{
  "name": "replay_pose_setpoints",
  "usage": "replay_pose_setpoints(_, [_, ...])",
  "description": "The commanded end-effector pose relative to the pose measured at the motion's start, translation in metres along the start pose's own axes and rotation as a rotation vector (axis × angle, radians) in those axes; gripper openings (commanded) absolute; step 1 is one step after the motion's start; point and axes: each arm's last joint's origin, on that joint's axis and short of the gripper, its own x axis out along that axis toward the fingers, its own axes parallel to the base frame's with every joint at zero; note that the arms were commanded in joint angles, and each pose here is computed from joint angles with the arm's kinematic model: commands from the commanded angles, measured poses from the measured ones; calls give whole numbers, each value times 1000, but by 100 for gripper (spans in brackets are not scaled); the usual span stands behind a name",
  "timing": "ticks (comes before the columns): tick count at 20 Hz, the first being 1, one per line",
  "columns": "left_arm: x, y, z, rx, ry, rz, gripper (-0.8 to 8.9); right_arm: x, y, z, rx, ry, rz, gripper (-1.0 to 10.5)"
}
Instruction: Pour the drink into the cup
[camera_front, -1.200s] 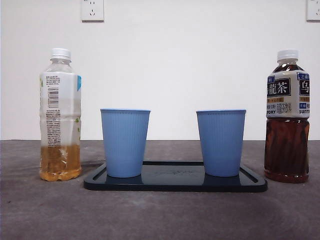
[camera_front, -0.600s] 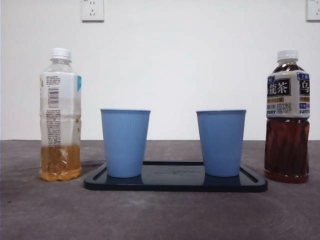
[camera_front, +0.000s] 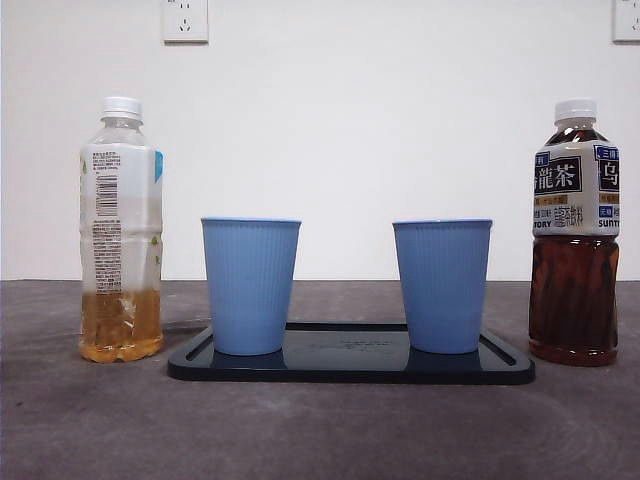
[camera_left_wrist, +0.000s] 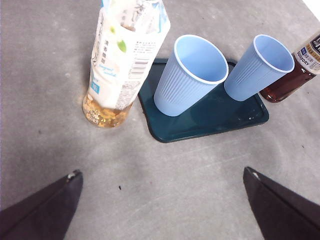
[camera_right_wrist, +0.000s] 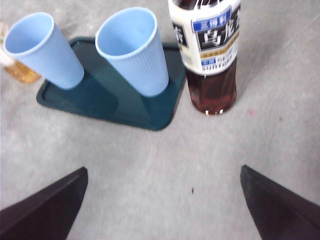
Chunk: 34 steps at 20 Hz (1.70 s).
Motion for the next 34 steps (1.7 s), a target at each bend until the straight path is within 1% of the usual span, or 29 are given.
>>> replay_pose_setpoints(1, [-3, -2, 5, 30, -25, -9, 518, 2, -1, 5, 41, -49, 6, 488])
replay_pose_setpoints(4, [-3, -2, 6, 33, -29, -9, 518, 22, -7, -1, 91, -91, 31, 488])
replay_pose_setpoints(8, [-3, -2, 6, 33, -31, -9, 518, 60, -16, -17, 178, -172, 91, 488])
replay_pose_setpoints(10, [-3, -2, 6, 34, -31, -9, 518, 76, -20, -26, 187, -215, 70, 488])
replay_pose_setpoints(15, [-3, -2, 6, 35, -33, -9, 518, 108, -24, -41, 151, -310, -16, 488])
replay_pose_setpoints(19, [-3, -2, 6, 36, -33, -9, 518, 125, -29, -39, 103, -348, -75, 488])
replay_pose_setpoints(26, [-3, -2, 6, 39, -33, -9, 518, 153, -35, -30, 24, -408, -98, 488])
replay_pose_setpoints(34, [-3, -2, 6, 43, -33, -9, 518, 176, -42, -27, 16, -491, -130, 487])
